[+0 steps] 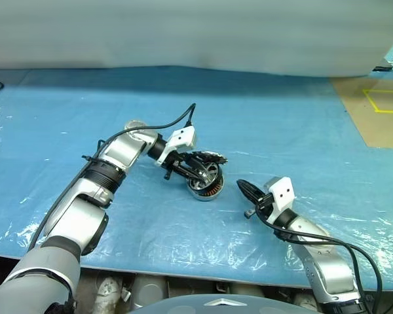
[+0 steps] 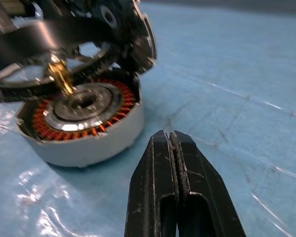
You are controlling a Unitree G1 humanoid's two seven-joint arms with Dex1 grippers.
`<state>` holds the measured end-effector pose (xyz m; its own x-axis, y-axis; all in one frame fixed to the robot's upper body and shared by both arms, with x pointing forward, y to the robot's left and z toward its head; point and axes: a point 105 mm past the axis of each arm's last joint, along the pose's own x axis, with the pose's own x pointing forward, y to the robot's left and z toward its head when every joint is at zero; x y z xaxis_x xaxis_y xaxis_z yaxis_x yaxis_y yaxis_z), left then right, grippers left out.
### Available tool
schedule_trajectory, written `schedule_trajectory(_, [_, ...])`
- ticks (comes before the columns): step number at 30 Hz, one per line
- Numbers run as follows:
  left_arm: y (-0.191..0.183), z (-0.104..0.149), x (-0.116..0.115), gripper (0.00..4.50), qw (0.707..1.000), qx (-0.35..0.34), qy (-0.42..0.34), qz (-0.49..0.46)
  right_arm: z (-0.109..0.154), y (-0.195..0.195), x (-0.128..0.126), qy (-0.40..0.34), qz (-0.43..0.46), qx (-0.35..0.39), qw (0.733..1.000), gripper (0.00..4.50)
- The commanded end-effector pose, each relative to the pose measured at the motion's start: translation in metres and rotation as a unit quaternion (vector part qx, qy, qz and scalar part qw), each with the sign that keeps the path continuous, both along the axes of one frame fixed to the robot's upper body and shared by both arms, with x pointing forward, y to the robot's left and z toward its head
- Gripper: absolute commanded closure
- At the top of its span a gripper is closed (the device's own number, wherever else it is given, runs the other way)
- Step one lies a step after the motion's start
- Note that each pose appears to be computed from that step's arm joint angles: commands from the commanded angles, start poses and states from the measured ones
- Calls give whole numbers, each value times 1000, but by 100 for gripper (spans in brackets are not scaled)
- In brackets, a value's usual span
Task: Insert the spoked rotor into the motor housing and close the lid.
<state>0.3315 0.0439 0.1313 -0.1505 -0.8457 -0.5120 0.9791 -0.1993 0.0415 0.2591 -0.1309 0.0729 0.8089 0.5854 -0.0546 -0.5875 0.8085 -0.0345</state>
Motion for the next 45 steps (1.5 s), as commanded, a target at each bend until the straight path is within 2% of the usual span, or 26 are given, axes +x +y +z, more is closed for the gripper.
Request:
schedule_trajectory(1, [-2, 13, 4, 320, 1000, -1, -22, -5, 6, -2, -3, -34, -1, 10, 999, 450])
schedule_trajectory(9, [-8, 12, 8, 320, 999, 28, -30, -7, -3, -3, -14, 11, 39, 57, 998, 450])
schedule_trajectory(22, [-3, 19, 5, 320, 998, 53, -39, -22, 8, 11, -16, 27, 68, 46, 996, 450])
schedule_trajectory(30, [7, 19, 7, 320, 997, 61, -45, 0, 2, 12, -17, 39, 76, 43, 995, 450])
schedule_trajectory(45, [-10, 5, 3, 320, 996, 77, -50, -23, -5, 15, -24, 47, 95, 52, 993, 450])
